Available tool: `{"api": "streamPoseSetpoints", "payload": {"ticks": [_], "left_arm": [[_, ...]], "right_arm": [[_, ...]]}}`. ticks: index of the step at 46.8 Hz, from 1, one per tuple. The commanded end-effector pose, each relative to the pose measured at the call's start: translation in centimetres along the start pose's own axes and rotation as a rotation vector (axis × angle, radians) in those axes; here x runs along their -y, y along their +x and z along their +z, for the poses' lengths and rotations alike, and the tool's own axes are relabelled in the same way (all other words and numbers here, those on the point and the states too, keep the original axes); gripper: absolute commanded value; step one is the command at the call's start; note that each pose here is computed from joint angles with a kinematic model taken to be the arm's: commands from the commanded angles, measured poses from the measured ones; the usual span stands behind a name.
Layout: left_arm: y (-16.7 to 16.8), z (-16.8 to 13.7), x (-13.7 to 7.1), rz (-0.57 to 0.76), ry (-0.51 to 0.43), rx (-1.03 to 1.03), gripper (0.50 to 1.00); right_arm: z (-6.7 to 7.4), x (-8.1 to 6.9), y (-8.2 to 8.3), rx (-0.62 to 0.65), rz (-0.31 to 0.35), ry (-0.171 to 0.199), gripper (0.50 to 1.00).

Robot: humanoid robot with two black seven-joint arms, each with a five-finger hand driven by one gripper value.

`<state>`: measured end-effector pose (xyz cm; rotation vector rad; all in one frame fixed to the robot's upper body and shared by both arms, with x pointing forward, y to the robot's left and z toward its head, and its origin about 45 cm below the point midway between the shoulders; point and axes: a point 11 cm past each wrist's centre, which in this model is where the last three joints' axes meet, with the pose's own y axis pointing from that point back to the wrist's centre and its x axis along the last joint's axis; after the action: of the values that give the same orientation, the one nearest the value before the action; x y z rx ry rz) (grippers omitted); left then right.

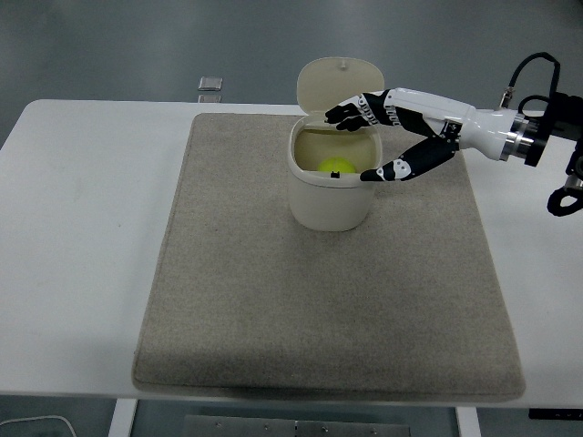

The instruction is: Pick up the tennis ball and place it in the box.

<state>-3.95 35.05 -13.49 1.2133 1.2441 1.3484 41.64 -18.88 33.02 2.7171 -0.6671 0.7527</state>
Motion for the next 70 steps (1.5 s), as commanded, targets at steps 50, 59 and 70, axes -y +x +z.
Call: {"api": "streamPoseSetpoints", "payload": {"ticks": [50,59,70], "left_arm": [[0.0,0.0,0.0,0.000,0.000,0.000,0.992],[0.0,0.0,0.0,0.000,0.000,0.000,0.992],[0.0,0.0,0.0,0.000,0.000,0.000,0.992]], "right_arm": [[10.9,-5.5,3.4,0.765,0.540,-0.145,0.909],[11.6,-4.8,2.9,0.944,0.593,-0.144,0.909],[13.0,-4.6,2.2,1.078,0.645,-0.115,0.909]]}}
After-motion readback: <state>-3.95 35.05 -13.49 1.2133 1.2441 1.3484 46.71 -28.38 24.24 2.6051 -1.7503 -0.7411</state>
